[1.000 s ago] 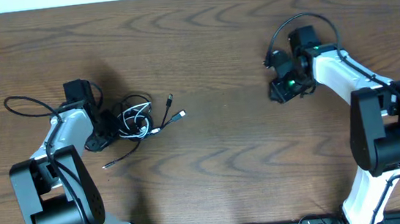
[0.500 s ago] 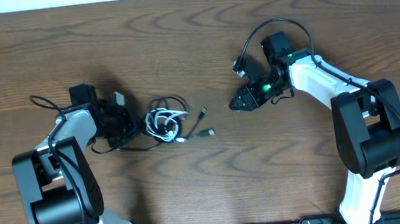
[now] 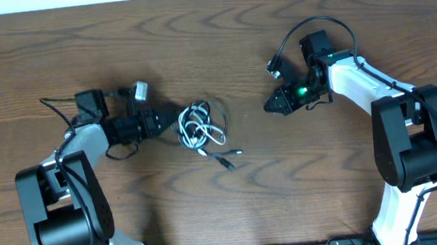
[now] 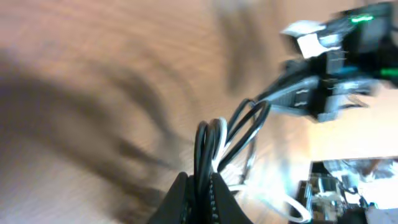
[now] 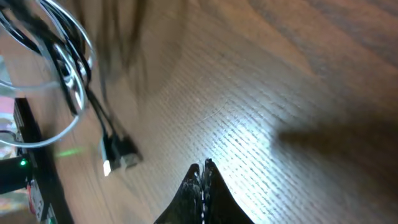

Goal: Untangle cables

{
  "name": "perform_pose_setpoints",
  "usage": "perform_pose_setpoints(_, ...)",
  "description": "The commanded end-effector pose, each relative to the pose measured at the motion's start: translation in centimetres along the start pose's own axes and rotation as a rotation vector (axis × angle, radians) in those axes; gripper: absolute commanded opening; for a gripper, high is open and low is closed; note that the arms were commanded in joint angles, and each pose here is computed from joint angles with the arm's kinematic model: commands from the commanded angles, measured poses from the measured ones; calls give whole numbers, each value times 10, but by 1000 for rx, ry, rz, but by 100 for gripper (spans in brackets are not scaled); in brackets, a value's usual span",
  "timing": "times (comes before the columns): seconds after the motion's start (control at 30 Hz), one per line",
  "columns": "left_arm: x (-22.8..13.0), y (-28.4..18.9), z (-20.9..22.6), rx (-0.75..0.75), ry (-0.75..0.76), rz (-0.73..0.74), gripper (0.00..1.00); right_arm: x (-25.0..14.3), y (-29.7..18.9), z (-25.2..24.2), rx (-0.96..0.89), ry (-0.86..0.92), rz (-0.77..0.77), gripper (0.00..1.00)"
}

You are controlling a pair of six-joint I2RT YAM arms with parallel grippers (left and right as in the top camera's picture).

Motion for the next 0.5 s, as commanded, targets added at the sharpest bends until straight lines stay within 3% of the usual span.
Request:
perform_pose_setpoints(0.0, 9, -4, -20, -181, 86, -41, 7, 3, 2, 5, 54, -2, 2, 1)
perform_pose_setpoints(0.23, 14, -6, -29, -294, 143, -67, 7, 5, 11, 26, 183, 4, 5, 2)
perform_pose_setpoints(0.37, 15, -6, -29, -294, 153, -70, 7, 7, 19, 39, 229, 21, 12, 23)
perform_pose_setpoints(0.47, 15, -7, -31, -314, 159, -73, 7, 13, 22, 45, 262, 61, -5, 25)
Point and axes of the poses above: each gripper's point midway between its finger pads, its own y axis out along the fingers, its own z axis along the line the jaws close on, x = y × z, the point moved 9 cm from there along -y, back along the fingers, and after that the axes turned 1 degree about y, right-handed, at the moved point
